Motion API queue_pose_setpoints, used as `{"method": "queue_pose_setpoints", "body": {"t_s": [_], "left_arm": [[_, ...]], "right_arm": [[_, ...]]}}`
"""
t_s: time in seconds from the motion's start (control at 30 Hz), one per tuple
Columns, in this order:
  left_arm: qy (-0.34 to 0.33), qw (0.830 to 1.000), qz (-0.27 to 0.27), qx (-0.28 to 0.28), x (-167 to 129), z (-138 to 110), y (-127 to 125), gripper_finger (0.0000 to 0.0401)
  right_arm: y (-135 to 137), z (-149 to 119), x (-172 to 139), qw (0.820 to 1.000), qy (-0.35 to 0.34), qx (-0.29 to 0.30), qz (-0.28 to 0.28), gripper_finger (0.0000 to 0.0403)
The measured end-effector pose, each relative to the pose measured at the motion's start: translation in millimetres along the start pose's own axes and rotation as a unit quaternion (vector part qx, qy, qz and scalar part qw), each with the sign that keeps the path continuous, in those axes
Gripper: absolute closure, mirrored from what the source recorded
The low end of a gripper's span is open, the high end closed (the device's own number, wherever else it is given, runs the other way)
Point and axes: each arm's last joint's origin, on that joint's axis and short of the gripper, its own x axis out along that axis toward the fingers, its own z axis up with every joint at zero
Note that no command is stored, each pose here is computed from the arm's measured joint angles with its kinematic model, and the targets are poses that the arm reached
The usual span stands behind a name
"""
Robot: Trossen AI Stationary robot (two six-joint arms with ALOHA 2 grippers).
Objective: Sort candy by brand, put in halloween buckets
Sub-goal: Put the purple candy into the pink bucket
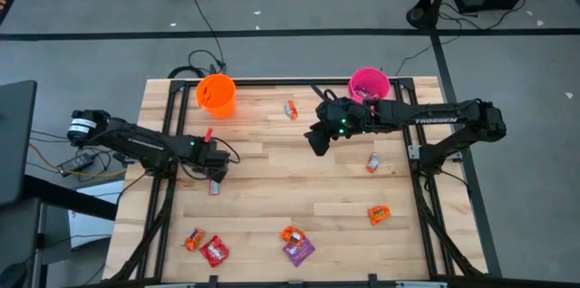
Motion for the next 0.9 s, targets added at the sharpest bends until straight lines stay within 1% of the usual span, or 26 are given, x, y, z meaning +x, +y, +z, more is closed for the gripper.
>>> {"method": "queue_pose_setpoints", "body": {"t_s": [0.13, 0.3, 0.43, 0.5, 0.53, 0.67, 0.73, 0.9], "left_arm": [[-0.003, 0.999, -0.037, 0.002, 3, 1, -5, 0.0154], [-0.01, 0.998, -0.066, -0.002, 0, 4, -11, 0.0225], [-0.016, 0.997, -0.081, 0.008, -10, 8, -19, 0.027], [-0.026, 0.994, -0.102, 0.02, -20, 13, -26, 0.0288], [-0.038, 0.991, -0.122, 0.026, -25, 16, -31, 0.0298], [-0.09, 0.973, -0.209, 0.047, -47, 27, -52, 0.0333], [-0.122, 0.956, -0.259, 0.055, -61, 34, -63, 0.0348], [-0.194, 0.911, -0.358, 0.069, -93, 47, -81, 0.0375]], "right_arm": [[3, -2, 0, 1.0, 0.0, 0.008, 0.0, 0.0214], [8, -5, -1, 1.0, 0.003, 0.013, 0.006, 0.0214], [13, -10, -2, 1.0, 0.008, -0.003, 0.014, 0.0214], [16, -12, -2, 1.0, 0.01, -0.02, 0.018, 0.0214], [18, -13, -3, 0.999, 0.011, -0.028, 0.02, 0.0214], [23, -17, -3, 0.998, 0.023, -0.034, 0.037, 0.0214], [26, -19, -4, 0.998, 0.031, -0.028, 0.047, 0.0214], [33, -25, -5, 0.996, 0.047, -0.027, 0.068, 0.0214]]}}
